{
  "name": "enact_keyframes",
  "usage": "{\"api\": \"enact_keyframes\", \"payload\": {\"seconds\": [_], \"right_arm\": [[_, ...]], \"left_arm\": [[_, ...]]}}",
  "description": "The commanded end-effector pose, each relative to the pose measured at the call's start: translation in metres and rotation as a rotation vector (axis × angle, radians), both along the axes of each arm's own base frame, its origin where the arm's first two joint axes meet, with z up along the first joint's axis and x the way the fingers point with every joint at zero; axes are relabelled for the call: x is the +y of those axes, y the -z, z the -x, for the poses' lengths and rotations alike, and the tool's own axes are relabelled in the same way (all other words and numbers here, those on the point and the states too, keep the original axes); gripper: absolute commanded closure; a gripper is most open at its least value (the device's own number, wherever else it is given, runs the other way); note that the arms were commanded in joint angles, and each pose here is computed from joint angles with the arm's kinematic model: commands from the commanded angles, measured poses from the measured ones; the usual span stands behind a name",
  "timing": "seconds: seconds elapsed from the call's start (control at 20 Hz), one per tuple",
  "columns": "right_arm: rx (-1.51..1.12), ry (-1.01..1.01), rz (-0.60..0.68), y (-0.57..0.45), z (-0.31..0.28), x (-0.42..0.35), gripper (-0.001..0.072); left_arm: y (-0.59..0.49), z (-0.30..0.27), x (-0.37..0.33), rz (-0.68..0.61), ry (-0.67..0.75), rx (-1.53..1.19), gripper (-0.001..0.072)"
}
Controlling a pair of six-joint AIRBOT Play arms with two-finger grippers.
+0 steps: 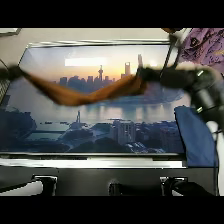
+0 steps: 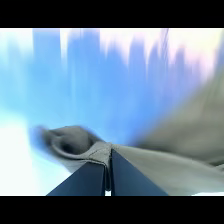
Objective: Fold the clothes and pants, and hang the long-sleeved shirts on hangers.
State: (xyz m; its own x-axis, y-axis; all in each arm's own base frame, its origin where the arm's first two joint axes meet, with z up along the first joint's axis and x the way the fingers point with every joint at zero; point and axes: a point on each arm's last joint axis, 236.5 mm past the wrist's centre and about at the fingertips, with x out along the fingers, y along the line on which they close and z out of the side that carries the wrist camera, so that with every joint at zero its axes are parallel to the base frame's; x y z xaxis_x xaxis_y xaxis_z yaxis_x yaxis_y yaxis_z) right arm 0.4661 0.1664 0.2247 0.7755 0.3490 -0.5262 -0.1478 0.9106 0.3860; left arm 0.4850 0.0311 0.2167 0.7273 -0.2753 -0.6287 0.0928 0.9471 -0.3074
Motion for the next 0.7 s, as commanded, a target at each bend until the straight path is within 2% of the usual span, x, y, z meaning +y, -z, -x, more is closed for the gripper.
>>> {"api": "enact_keyframes", "payload": {"seconds": [0.0,0.15,0.4,0.5,0.65], "right_arm": [[-0.269,0.069,0.062,-0.152,0.013,-0.033,0.0685],[-0.447,0.084,0.01,-0.253,0.084,-0.055,0.0685],[-0.645,0.113,-0.099,-0.33,0.22,-0.097,0.0685],[-0.663,0.154,-0.137,-0.338,0.246,-0.112,0.0685],[-0.618,0.182,-0.156,-0.329,0.242,-0.116,0.0685]], "left_arm": [[-0.186,0.021,-0.011,-0.116,-0.123,-0.393,0.0695],[-0.254,0.09,-0.008,-0.09,-0.229,-0.547,0.0695],[-0.264,0.211,0.03,-0.182,-0.477,-0.573,0.0695],[-0.264,0.24,0.037,-0.191,-0.53,-0.566,0.0695],[-0.248,0.236,0.031,-0.197,-0.493,-0.506,0.0695]]}}
